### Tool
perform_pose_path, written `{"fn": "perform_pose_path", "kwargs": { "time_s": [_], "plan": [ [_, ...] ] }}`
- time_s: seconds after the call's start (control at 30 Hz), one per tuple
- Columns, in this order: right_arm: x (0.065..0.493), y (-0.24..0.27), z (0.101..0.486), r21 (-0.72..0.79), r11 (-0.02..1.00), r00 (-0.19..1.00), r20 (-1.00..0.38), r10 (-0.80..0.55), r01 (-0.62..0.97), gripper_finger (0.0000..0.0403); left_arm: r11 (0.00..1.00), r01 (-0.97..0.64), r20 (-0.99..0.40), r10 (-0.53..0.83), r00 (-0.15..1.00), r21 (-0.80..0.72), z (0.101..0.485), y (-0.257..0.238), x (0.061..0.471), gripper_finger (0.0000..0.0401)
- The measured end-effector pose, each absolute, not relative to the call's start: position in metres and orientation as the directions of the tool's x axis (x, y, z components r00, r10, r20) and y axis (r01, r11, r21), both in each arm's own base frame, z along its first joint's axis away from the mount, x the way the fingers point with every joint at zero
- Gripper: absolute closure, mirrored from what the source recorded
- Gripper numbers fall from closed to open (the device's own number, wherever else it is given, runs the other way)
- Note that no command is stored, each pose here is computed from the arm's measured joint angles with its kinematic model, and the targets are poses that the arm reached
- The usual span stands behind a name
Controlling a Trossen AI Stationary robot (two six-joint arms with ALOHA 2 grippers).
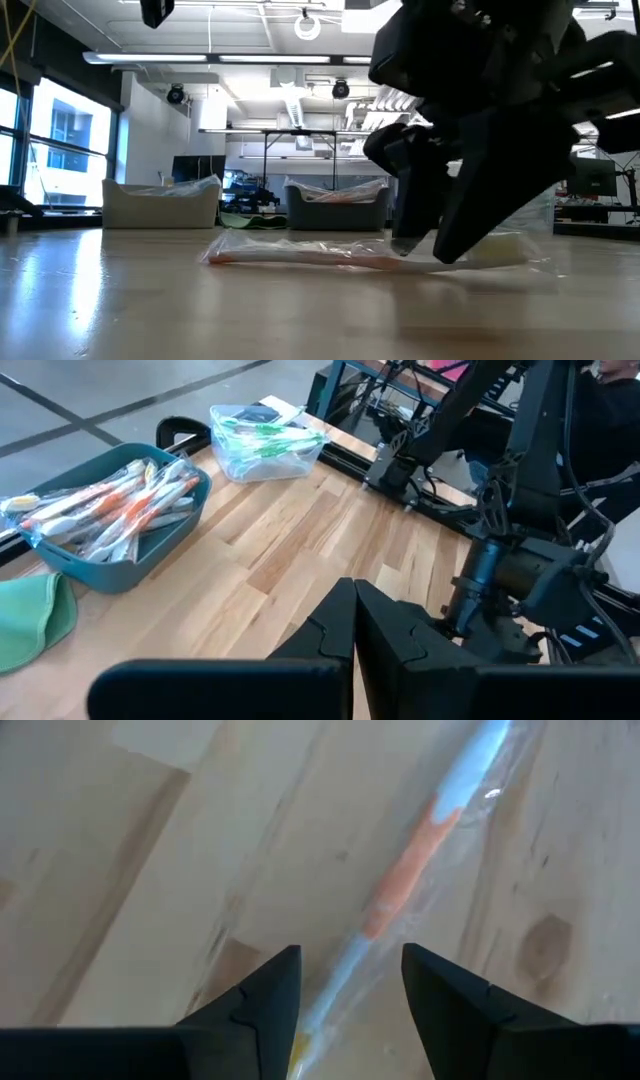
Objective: Pick & Place Toothbrushes
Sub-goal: Put the orange toothbrush into the blue bin
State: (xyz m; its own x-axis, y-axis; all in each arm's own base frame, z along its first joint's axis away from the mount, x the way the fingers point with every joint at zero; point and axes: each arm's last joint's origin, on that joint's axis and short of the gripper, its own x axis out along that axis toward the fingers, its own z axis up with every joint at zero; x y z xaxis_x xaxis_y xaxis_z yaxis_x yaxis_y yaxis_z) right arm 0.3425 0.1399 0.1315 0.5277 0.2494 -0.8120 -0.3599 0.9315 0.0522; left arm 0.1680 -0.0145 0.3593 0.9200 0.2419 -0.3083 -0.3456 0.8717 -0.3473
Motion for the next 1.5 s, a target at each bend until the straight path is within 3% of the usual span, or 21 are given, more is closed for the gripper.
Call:
{"fn": "perform_pose_path", "kwargs": {
  "time_s": [0.27, 0.67, 0.9, 1.13, 1.5],
  "plan": [
    [0.345, 0.139, 0.124, 0.070, 0.946, 0.523, -0.819, 0.236, -0.318, 0.0255, 0.870, -0.349, -0.315, 0.242, 0.918, -0.349, 0.359, -0.014, 0.168, 0.0401],
    [0.348, 0.129, 0.123, 0.074, 0.953, 0.524, -0.821, 0.226, -0.294, 0.0390, 0.862, -0.352, -0.315, 0.241, 0.918, -0.364, 0.359, -0.015, 0.168, 0.0401],
    [0.346, 0.128, 0.129, 0.088, 0.958, 0.525, -0.821, 0.226, -0.274, 0.0397, 0.863, -0.350, -0.315, 0.239, 0.919, -0.366, 0.359, -0.015, 0.168, 0.0401],
    [0.343, 0.117, 0.163, 0.051, 0.960, 0.593, -0.777, 0.212, -0.277, 0.0401, 0.862, -0.350, -0.315, 0.239, 0.918, -0.366, 0.359, -0.015, 0.168, 0.0401],
    [0.321, 0.062, 0.230, -0.142, 0.979, 0.685, -0.728, -0.004, -0.146, 0.0401, 0.863, -0.350, -0.316, 0.239, 0.918, -0.365, 0.358, -0.015, 0.168, 0.0401]
  ]
}}
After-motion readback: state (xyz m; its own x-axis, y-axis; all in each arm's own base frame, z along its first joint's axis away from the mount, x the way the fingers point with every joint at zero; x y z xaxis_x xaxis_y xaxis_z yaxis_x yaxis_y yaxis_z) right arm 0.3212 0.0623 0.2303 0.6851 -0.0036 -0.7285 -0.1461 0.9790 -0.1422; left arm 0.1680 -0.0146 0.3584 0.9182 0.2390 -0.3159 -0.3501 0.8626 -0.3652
